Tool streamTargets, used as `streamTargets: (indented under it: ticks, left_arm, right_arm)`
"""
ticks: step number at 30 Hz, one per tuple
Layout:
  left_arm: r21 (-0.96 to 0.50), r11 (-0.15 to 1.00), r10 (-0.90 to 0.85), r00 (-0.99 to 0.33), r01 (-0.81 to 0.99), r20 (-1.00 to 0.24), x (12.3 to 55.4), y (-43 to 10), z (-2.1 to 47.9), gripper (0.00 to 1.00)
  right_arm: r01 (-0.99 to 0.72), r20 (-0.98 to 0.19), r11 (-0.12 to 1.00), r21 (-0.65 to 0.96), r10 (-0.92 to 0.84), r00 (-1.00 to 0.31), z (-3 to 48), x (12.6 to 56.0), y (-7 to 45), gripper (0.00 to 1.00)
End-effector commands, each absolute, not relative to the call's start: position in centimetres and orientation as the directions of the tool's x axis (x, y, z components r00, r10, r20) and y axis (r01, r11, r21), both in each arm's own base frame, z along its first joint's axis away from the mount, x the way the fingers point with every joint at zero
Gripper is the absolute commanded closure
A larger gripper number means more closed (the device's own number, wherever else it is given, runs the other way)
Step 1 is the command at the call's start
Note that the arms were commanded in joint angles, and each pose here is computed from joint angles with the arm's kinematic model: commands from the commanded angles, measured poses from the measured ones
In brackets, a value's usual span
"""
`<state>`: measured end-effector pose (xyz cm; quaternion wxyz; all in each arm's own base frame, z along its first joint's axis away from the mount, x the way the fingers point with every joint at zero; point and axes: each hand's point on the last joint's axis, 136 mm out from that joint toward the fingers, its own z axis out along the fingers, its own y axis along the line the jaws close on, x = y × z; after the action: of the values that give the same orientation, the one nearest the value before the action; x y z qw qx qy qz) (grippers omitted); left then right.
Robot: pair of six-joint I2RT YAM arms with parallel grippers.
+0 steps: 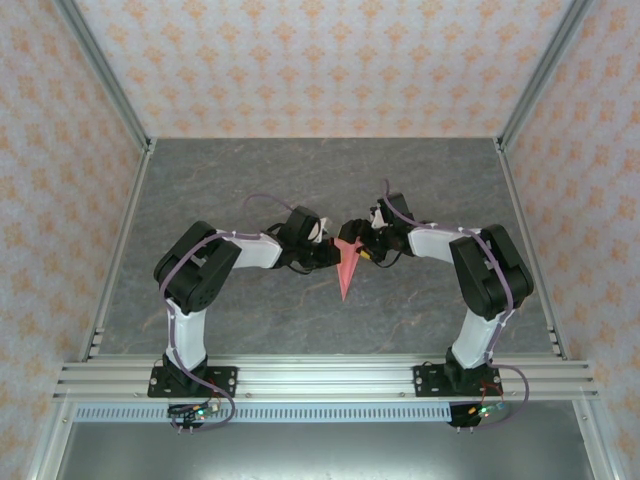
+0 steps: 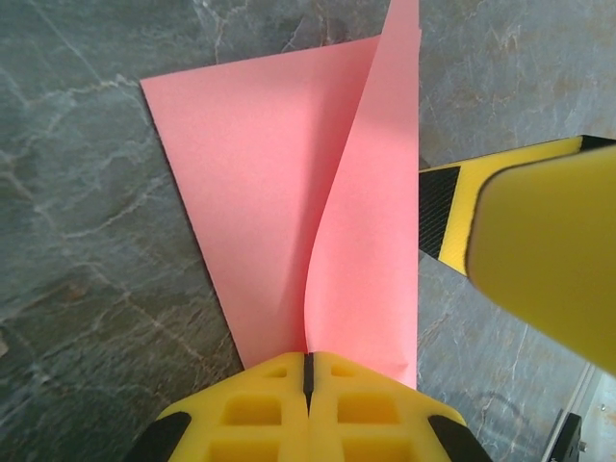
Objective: Fold a paper plane with a square sheet of paper (fold left side to right side)
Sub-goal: Fold the wing for the fifth time at the center of the table.
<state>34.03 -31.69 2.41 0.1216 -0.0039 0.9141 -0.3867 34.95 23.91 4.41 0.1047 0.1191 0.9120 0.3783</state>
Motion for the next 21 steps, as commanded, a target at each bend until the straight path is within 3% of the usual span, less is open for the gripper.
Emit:
streamTargets:
  ticks: [1,21]
  left_arm:
    - [-0.694,0.709,-0.105,-0.955,0.125,-0.279,34.4,-31.0,4.7,1.0]
    - [-0.672,0.735,-0.114,-0.96,0.091,-0.254,35.0,-30.8,2.6,1.0]
  right_arm:
    - [0.198,-0.028,0.742,0.64,0.28,-0.959,1.3,32.7,23.2,0.25]
    - [0.198,-0.022,0.744,0.639,0.274,-0.961,1.3,32.4,23.2,0.25]
